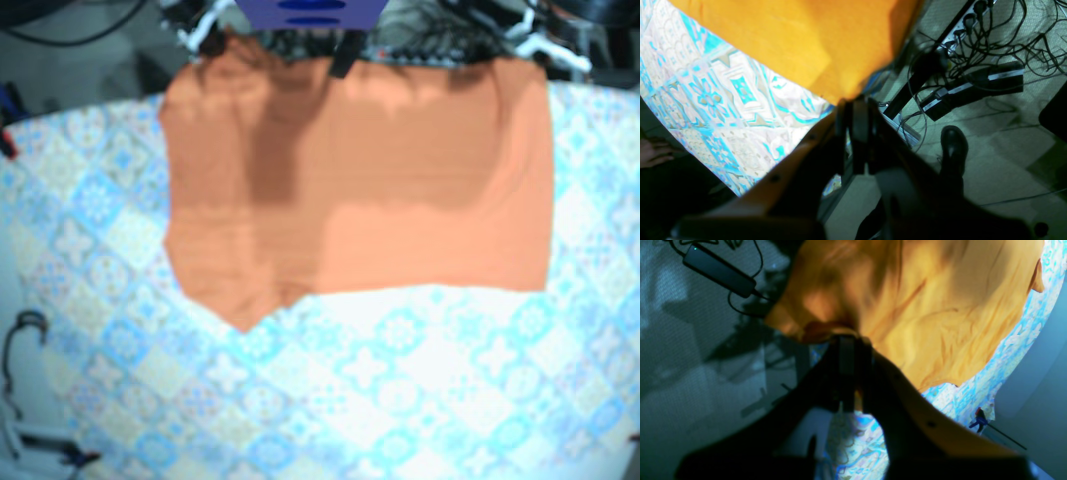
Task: Fold the T-shirt properly
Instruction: 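Lift the shoulder edge with both grippers and pull it toward the robot, then lower the shoulder edge and hold it flat with both grippers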
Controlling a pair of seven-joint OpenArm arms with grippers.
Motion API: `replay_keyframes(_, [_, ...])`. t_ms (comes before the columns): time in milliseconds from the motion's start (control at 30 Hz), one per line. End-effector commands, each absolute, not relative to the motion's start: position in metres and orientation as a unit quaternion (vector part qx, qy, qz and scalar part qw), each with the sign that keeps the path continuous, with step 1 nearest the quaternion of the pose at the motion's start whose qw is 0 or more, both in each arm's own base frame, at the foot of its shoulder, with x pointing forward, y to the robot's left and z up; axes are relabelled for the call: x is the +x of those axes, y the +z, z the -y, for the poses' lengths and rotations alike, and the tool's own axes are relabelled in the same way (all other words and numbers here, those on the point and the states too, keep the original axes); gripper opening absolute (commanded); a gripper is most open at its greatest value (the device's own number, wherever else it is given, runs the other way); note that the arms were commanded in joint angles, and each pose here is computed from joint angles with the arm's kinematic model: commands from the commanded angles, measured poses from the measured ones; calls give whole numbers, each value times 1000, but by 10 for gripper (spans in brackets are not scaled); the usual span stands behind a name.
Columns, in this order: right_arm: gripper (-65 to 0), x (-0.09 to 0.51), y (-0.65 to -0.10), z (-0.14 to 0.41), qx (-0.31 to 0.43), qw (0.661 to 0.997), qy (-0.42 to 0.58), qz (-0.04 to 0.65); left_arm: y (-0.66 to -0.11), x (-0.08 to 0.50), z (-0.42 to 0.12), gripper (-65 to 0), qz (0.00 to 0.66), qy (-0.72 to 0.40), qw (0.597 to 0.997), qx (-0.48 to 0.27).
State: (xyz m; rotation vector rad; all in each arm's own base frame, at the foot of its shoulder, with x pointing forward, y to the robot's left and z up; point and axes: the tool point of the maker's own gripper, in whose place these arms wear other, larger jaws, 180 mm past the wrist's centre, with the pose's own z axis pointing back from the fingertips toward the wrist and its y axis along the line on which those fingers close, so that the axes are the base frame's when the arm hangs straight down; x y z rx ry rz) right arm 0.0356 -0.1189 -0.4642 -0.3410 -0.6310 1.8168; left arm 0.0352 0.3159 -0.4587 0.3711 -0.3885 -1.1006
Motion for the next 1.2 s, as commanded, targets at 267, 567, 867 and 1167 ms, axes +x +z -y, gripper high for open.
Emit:
replay_keyframes(267, [-641,74,-430,118,-197,556,747,305,-452,56,-320,-650,203,-516,810,192])
replay_keyframes(567, [-641,109,-421,115,-225,545,737,331,-444,85,-321,-650,229,-509,802,212])
replay_keyframes(867, [-640,154,-414,117,-255,526,736,340,-430,113,-337,-650,249,-492,797,247])
replay_keyframes(1167, [-640,196,-407,119,-261,547,707,365,-424,127,-352,-650,243,-477,799,274])
